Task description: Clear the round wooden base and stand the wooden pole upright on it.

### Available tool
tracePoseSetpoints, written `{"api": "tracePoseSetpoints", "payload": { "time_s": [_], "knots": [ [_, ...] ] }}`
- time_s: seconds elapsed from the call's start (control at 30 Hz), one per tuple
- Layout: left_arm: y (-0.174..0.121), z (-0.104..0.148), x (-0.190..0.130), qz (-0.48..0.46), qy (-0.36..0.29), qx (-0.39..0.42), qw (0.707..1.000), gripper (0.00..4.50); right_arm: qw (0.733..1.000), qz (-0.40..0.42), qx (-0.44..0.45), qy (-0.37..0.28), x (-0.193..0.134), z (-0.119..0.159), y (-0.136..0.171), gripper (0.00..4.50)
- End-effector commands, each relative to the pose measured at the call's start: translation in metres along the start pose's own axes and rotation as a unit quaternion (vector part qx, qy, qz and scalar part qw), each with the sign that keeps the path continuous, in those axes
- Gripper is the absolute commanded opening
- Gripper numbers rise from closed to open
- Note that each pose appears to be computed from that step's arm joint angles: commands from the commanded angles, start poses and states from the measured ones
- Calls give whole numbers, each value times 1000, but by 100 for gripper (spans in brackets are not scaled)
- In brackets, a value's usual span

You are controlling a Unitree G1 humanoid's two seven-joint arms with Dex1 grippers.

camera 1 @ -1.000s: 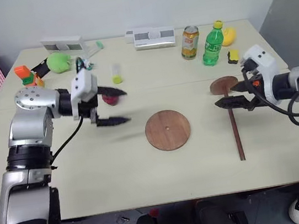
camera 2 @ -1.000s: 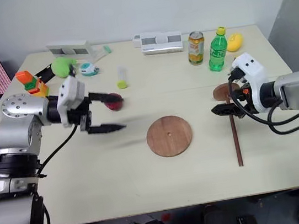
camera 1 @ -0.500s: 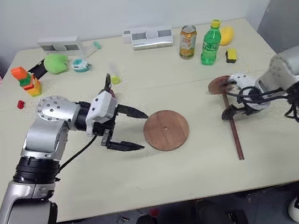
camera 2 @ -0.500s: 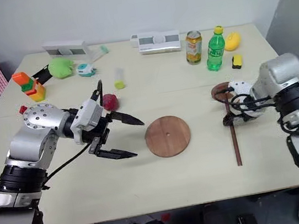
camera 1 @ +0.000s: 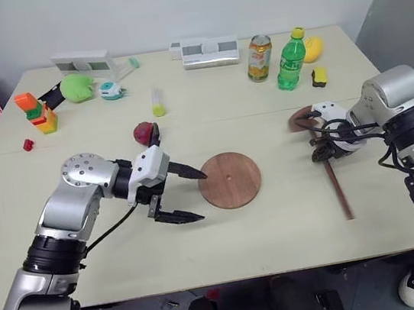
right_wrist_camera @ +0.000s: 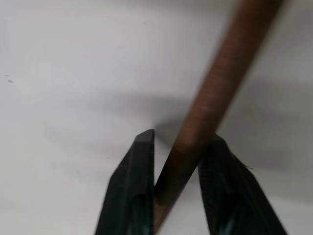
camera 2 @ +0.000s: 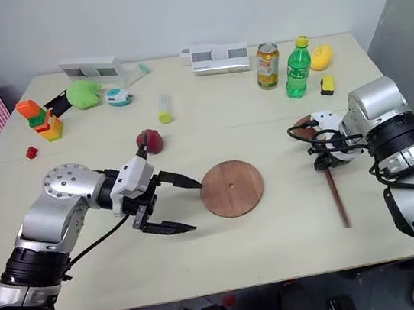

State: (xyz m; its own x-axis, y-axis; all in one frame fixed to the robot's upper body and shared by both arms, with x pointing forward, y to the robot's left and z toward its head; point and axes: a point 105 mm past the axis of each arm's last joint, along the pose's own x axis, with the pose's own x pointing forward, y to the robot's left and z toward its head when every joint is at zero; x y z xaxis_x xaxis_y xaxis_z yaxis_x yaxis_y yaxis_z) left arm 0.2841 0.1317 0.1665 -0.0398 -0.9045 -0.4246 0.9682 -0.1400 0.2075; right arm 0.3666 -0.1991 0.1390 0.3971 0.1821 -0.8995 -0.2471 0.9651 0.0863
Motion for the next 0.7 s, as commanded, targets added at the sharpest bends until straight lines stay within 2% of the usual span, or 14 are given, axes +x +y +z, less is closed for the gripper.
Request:
{"api": "tracePoseSetpoints", "payload": {
  "time_s": [0.03,0.1,0.2,0.23,0.3,0.33,0.4,0.53,0.7],
  "knots": [
    [-1,7,-4,23,-4,10,1000,450,998,24,25,-54,-13,12,2,26],
    [-1,6,-5,35,-5,3,999,450,995,34,37,-81,-17,16,3,26],
    [1,1,-8,59,-1,-8,998,450,977,68,42,-199,-37,43,15,26],
    [3,1,-9,70,-3,-13,997,450,959,82,14,-270,-52,58,24,26],
    [4,0,-10,82,-6,-20,996,450,929,94,-31,-356,-72,70,39,26],
    [5,-2,-11,90,-7,-25,996,450,902,112,-59,-412,-85,74,55,26],
    [6,-4,-12,102,-8,-34,994,450,865,110,-100,-480,-97,75,74,26],
    [7,-7,-15,115,-7,-48,992,450,800,198,-126,-552,-102,65,118,26],
    [6,-6,-14,124,-11,-54,991,450,766,192,-189,-584,-78,48,161,26]
  ]
}}
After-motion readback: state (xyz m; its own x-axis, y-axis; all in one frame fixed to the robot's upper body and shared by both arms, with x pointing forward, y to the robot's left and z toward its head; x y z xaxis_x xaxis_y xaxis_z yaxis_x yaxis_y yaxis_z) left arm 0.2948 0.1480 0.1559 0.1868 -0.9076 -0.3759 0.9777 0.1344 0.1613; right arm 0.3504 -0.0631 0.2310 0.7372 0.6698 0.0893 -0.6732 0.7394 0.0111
